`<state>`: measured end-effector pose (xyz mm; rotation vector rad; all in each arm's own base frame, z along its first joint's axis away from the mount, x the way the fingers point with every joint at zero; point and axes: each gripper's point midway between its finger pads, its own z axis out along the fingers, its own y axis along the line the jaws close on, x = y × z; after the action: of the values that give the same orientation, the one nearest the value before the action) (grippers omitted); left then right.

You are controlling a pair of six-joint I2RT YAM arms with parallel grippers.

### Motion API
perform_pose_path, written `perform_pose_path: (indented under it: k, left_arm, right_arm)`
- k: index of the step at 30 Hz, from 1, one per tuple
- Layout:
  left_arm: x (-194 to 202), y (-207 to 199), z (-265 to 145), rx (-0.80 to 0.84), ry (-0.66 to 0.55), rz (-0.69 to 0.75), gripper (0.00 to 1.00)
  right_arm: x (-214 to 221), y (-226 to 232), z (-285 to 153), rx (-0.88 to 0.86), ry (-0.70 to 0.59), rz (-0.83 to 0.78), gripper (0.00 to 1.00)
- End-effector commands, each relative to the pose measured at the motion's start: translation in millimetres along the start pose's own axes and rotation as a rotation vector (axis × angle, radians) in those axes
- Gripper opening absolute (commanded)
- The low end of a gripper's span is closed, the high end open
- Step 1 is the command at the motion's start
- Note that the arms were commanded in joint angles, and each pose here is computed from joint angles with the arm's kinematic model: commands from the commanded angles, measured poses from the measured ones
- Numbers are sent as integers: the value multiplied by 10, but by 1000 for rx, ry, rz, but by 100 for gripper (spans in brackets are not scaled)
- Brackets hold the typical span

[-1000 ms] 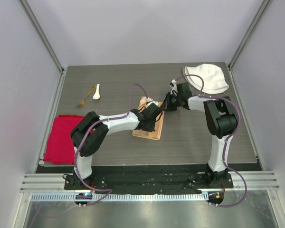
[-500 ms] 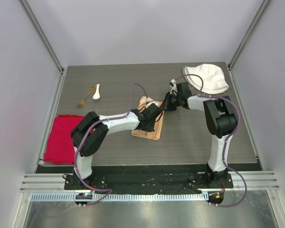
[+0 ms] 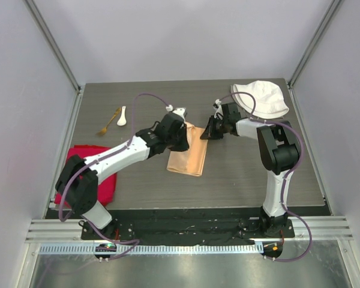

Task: Fold the napkin into a case and place the utensils inside
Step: Fold the lower triangle-folded napkin at the center of the board.

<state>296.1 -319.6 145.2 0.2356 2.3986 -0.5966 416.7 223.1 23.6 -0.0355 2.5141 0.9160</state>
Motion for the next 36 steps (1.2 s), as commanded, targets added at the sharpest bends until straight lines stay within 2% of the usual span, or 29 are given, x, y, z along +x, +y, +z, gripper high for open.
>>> perform_pose_path:
  k: [1, 5, 12, 17, 20, 22, 26, 32, 36]
  left_arm:
    - [318, 244, 244, 67, 102, -97, 2]
    - [459, 513, 360, 23, 117, -123, 1]
    - [633, 771, 375, -57, 128, -95, 0]
    - [787, 923, 373, -102, 147, -99, 0]
    - [884, 1037, 375, -130, 154, -101, 0]
    - [914, 1072, 378, -132, 153, -104, 0]
    - [970, 1156, 375, -146, 157, -118, 0]
    - [938, 1155, 346, -131, 140, -134, 0]
    - [814, 1115, 238, -120, 111, -145, 4]
  right_arm:
    - [-243, 266, -163, -5, -54, -61, 6]
    - [-304, 580, -271, -46, -80, -96, 11]
    - [-41, 1211, -185, -187, -24, -126, 17]
    - [224, 1722, -22, -381, 33, -118, 17]
    - [385, 1850, 153, -452, 70, -79, 15]
    - [435, 1890, 216, -502, 83, -46, 11]
    - [656, 1669, 478, -508, 129, 5, 6]
    - [886, 1473, 703, -538, 183, 23, 4]
    - [968, 1317, 803, -522, 201, 44, 4]
